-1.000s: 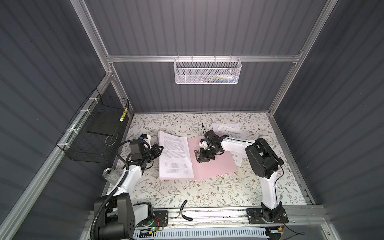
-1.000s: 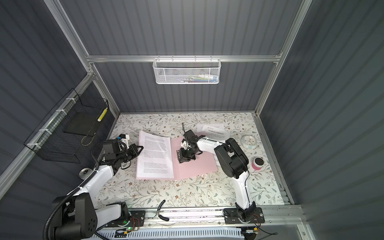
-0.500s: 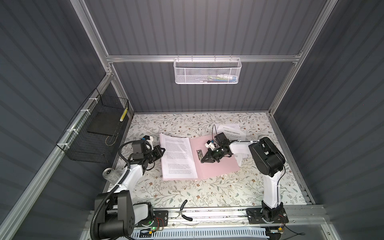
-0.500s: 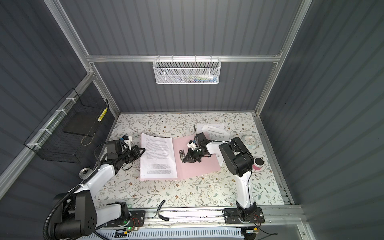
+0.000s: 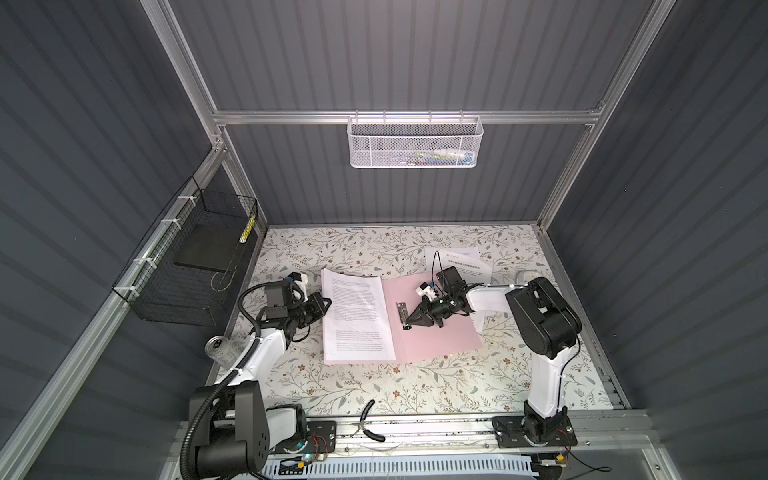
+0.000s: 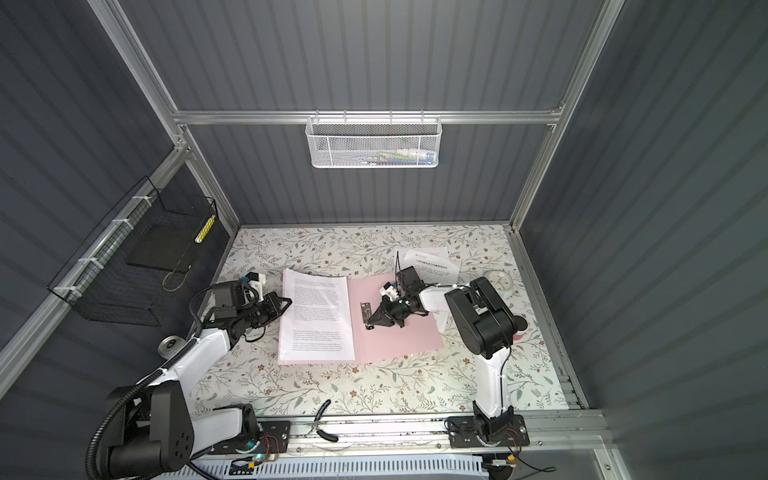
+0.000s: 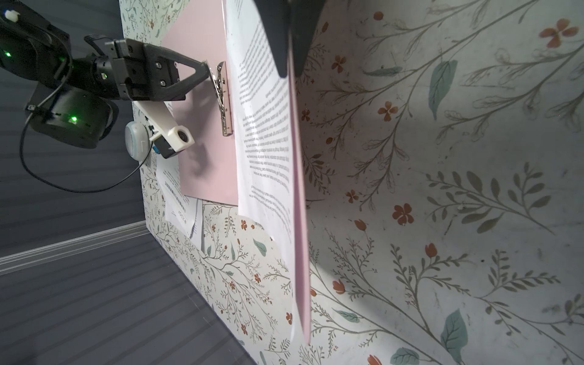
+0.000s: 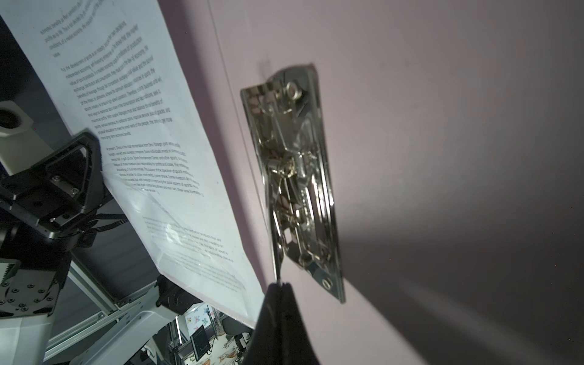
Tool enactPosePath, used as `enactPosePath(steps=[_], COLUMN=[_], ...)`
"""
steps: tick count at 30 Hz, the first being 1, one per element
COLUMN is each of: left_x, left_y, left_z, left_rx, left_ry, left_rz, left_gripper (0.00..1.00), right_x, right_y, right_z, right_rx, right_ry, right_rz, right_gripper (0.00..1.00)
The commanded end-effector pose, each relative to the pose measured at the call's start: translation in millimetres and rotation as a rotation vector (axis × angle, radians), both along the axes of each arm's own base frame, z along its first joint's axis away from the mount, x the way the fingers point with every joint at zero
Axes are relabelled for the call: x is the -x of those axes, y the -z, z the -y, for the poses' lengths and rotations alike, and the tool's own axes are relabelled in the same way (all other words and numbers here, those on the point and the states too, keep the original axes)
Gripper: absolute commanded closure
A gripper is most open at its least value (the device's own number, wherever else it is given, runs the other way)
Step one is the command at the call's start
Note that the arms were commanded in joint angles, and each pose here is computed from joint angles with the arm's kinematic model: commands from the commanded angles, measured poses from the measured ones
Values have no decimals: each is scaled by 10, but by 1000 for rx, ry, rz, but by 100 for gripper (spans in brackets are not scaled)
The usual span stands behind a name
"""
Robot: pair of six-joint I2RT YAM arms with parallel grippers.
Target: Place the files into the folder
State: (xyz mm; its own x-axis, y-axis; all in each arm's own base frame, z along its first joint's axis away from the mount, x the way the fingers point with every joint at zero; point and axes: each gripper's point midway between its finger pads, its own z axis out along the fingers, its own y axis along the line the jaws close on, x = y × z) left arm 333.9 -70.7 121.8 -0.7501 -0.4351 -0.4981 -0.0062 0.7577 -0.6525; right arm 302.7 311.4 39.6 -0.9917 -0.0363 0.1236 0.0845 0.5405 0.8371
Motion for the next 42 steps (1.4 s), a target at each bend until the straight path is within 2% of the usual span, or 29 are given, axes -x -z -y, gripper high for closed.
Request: enactPosePath(steps=[1, 5, 7, 9, 11, 15, 16, 19, 23, 26, 27, 28, 30, 33, 39, 42], left_x=[-118, -121, -119, -119, -132, -165, -164, -188, -272, -332, -344, -355, -347, -317, -259, -247], left_y=[-75, -44, -47, -53, -61, -62, -47, -15, -10, 30, 54, 60, 38, -41, -288, -568], left_z=[-145, -152, -154, -154, -159, -168, -181, -242, -340, -372, -379, -392, -429, -504, -617, -587], left_rx=[-66, -75, -78, -79, -85, -96, -105, -136, -158, -176, -180, -187, -204, -234, -269, -249], left_ry=[-34, -32, -32, -31, -30, -26, -28, -50, -71, -73, -72, -77, -95, -138, -213, -218], left_rz=[49, 43, 48, 53, 60, 62, 58, 52, 31, 7, -6, -15, -10, 12, 46, 104], left_gripper=[100, 100, 100, 100, 100, 100, 100, 100, 100, 97, 95, 88, 66, 48, 35, 35], right_x=[-101, -151, -164, -155, -132, -98, -98, -114, -126, -139, -153, -181, -228, -264, -309, -351], right_y=[-113, -249, -293, -307, -262, -137, -121, -111, -181, -198, -179, -157, -132, -166, -315, -360], right_z=[37, -19, -15, -1, 30, 41, 36, 55, 100, 227, 320, 447, 712, 1042, 1575, 1855], right_rx=[-16, -58, -56, -49, -29, -13, -9, 14, 33, 105, 153, 211, 297, 321, 392, 460], right_ry=[44, 50, 59, 65, 73, 70, 69, 70, 76, 94, 114, 145, 214, 311, 432, 493], right_rz=[-23, -16, -7, -3, -13, -37, -36, -23, 14, 57, 75, 94, 130, 159, 212, 257], right_gripper=[100, 73, 65, 62, 68, 90, 92, 92, 86, 84, 81, 76, 66, 61, 52, 48])
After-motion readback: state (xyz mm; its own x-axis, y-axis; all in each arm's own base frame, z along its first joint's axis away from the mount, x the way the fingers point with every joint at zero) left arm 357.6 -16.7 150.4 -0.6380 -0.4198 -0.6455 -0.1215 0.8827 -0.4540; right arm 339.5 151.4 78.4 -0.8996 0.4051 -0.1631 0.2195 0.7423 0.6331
